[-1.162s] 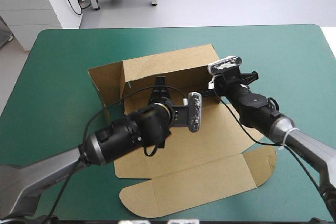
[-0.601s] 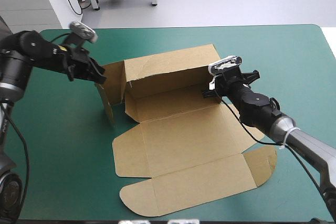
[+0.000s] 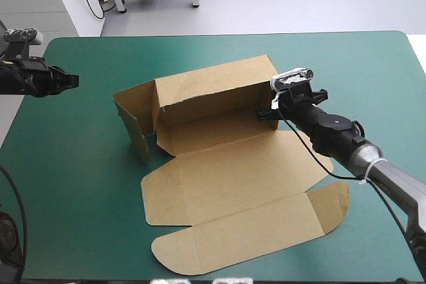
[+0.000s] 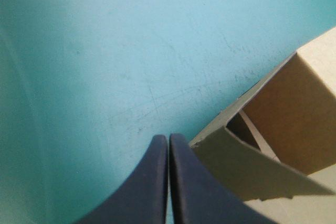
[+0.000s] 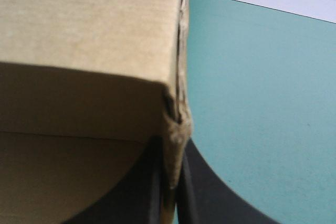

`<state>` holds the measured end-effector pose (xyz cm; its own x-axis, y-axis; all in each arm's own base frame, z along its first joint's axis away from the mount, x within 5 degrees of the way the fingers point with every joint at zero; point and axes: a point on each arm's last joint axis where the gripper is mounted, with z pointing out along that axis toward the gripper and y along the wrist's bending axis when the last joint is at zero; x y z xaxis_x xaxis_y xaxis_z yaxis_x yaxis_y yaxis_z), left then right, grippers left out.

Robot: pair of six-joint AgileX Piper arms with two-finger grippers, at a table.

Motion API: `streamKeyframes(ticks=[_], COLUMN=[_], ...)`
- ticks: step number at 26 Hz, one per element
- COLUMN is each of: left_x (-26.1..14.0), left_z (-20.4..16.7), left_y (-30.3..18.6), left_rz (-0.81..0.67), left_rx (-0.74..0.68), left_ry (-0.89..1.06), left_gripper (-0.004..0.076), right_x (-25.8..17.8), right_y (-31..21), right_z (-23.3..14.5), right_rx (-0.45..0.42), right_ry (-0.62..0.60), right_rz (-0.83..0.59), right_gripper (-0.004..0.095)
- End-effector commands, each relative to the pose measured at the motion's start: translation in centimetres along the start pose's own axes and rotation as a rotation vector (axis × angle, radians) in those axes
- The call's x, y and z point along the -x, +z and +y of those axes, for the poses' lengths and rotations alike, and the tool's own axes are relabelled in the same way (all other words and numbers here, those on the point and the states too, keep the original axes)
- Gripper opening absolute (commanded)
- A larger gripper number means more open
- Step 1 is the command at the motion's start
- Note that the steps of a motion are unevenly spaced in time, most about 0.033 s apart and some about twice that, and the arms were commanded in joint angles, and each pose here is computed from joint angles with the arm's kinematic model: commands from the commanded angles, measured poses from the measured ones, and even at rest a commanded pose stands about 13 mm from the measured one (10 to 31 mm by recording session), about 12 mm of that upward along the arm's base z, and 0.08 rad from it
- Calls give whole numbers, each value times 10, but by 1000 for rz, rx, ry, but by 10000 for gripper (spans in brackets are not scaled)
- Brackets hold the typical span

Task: Fold the box

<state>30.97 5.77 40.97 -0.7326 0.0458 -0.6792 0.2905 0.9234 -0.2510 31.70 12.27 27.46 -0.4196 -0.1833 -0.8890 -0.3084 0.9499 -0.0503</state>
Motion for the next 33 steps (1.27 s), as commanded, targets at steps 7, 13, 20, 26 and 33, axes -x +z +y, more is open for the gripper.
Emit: streamKeyframes(ticks=[7, 13, 20, 26, 33], left_x=[4, 4, 4, 5, 5], left_z=[-18, -18, -19, -20, -20], left_y=[-19, -19, -19, -19, -19], left_rz=[-46, -46, -49, -61, -61], left_rx=[-52, -52, -58, -75, -75], left_ry=[15, 15, 13, 12, 12], left_gripper=[-8, -8, -8, -8, -8], right_x=[16, 11, 3, -2, -2], right_y=[-10, -10, -1, 4, 5], right_z=[-1, 0, 3, 5, 4], right_rx=[37, 43, 62, 89, 72], right_ry=[33, -104, -47, -56, -195], right_rz=[-63, -56, -21, -7, -10], right_gripper=[-21, -21, -21, -21, -21])
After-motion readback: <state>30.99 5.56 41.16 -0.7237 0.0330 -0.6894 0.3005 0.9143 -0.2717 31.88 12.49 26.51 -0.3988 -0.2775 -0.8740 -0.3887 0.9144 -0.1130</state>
